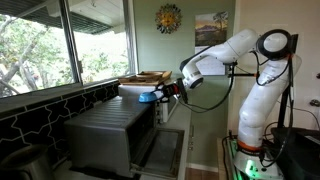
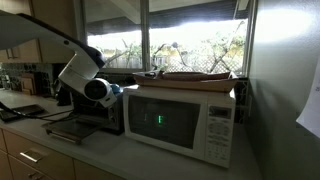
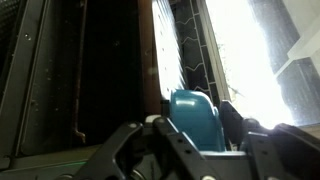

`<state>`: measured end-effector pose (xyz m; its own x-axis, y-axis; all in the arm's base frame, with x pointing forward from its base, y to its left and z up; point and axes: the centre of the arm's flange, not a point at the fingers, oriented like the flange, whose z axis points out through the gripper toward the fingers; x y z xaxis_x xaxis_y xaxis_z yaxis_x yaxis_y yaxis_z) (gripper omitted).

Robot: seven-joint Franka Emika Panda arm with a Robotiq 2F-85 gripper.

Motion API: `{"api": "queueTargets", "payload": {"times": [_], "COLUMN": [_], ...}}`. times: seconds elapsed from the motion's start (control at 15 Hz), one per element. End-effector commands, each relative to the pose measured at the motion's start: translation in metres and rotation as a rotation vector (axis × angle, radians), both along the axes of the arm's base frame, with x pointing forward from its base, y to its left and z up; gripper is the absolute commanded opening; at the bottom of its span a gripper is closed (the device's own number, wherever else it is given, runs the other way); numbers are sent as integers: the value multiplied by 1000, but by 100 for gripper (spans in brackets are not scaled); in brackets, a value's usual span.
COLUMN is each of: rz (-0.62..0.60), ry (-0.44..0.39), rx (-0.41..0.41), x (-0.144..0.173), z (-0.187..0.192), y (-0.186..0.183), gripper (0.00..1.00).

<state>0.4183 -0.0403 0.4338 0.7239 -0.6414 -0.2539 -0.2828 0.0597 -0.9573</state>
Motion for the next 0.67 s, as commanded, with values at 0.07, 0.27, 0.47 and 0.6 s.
{"api": "queueTargets", "payload": {"times": [0.07, 0.27, 0.47, 0.6], "rz": [77, 123, 160, 142], "ry": [-32, -53, -55, -34], "rx": [35, 59, 62, 38], "x": [-22, -28, -31, -31], "z": [4, 8, 9, 6], "y": [-9, -7, -5, -5], "gripper": [28, 28, 28, 65]}}
